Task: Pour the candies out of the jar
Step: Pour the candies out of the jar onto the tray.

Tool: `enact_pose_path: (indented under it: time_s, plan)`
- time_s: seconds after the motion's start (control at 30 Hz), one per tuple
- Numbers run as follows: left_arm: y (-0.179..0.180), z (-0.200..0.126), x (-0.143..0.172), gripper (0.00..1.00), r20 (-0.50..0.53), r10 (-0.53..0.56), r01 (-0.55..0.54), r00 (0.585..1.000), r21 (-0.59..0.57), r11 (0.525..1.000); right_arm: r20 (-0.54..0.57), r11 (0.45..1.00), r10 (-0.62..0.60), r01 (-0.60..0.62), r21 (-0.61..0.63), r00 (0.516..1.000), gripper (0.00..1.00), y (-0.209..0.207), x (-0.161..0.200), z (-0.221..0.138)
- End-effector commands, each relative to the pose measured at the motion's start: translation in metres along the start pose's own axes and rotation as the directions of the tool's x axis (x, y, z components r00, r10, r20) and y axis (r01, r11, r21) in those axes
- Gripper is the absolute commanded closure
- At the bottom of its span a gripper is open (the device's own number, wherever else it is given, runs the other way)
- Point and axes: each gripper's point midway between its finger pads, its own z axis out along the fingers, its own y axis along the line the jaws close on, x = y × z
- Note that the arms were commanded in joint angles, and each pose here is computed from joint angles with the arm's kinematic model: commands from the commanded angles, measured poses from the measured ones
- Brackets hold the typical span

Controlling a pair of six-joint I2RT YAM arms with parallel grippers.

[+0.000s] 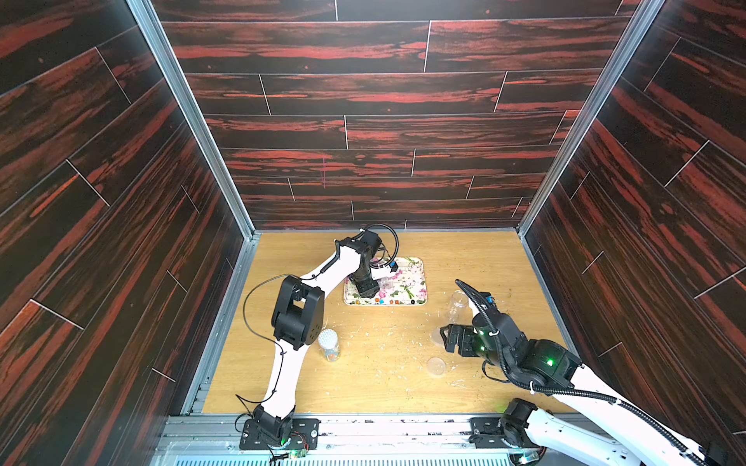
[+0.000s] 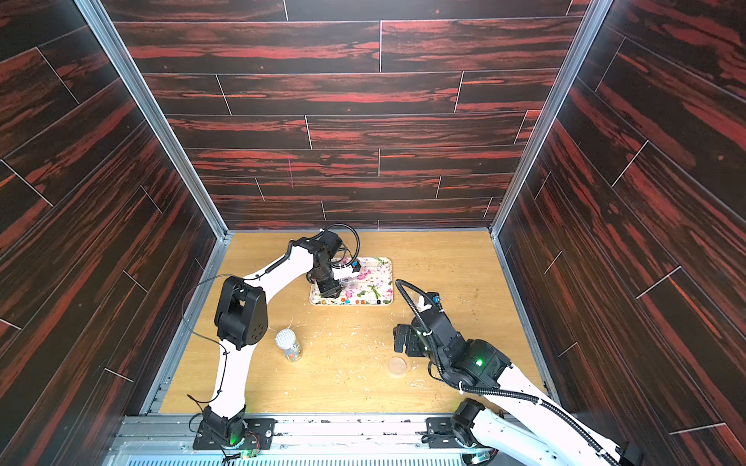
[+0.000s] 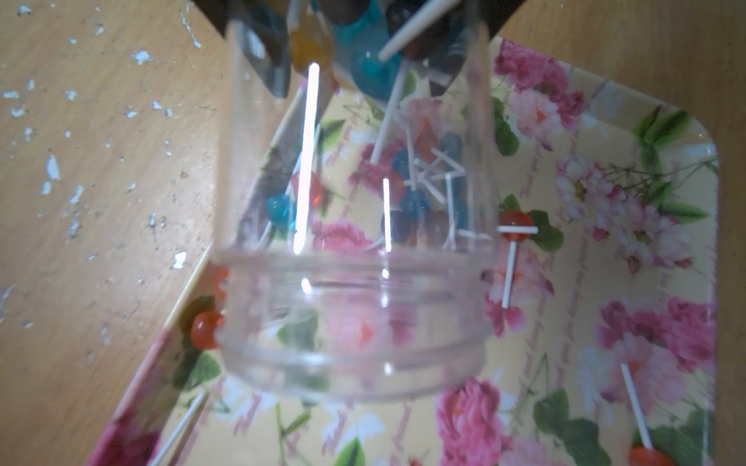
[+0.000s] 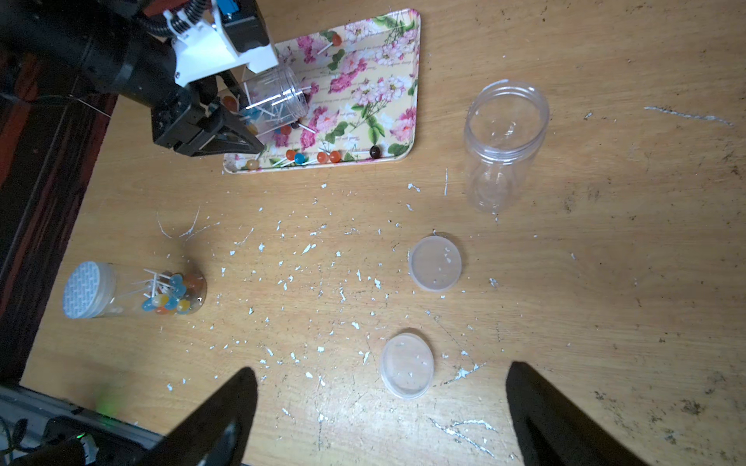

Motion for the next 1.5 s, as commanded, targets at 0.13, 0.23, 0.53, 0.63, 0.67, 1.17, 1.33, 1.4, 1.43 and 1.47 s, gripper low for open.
enact_pose_path:
  time_s: [0.13,0.23,0.53,0.63,0.67,1.17,1.33,1.4,1.43,1.47]
  plan:
    - [0.001,-0.009,0.002,0.58,-0.083,0.075,-0.079,0.994,-0.035,0.996,-0.035,1.000,-0.003,0.003,0.011,0.999,0.01,-0.004,0.008,0.002]
    - [0.002,-0.006,0.006,0.57,-0.136,0.105,-0.113,0.985,-0.048,0.992,-0.043,1.000,-0.003,0.004,0.009,0.999,0.01,-0.004,0.011,0.002]
    - [0.011,-0.008,0.011,0.58,-0.240,0.154,-0.189,0.958,-0.128,0.974,-0.058,1.000,-0.015,0.016,0.016,0.998,0.01,-0.004,0.012,0.005]
    - [0.015,-0.008,0.012,0.58,-0.260,0.161,-0.203,0.952,-0.145,0.968,-0.072,1.000,-0.015,0.016,0.013,0.997,0.01,-0.002,0.014,0.006]
    - [0.016,-0.010,0.012,0.58,-0.270,0.165,-0.212,0.948,-0.153,0.965,-0.075,1.000,-0.013,0.014,0.012,0.997,0.01,-0.002,0.015,0.006]
    - [0.021,-0.008,0.010,0.58,-0.337,0.207,-0.284,0.918,-0.198,0.938,-0.091,1.000,-0.008,0.010,0.024,0.996,0.01,-0.006,0.020,0.006]
    - [0.023,-0.009,0.012,0.58,-0.351,0.213,-0.297,0.912,-0.206,0.932,-0.089,1.000,-0.008,0.010,0.026,0.996,0.01,-0.008,0.020,0.005]
    - [0.024,-0.011,0.012,0.58,-0.357,0.214,-0.302,0.909,-0.213,0.929,-0.089,1.000,-0.009,0.011,0.026,0.996,0.01,-0.007,0.020,0.006]
    - [0.024,-0.012,0.011,0.58,-0.361,0.216,-0.306,0.907,-0.217,0.927,-0.089,1.000,-0.010,0.012,0.025,0.996,0.01,-0.007,0.020,0.006]
    - [0.024,-0.012,0.011,0.58,-0.363,0.218,-0.311,0.906,-0.219,0.925,-0.090,1.000,-0.010,0.012,0.026,0.996,0.01,-0.007,0.020,0.006]
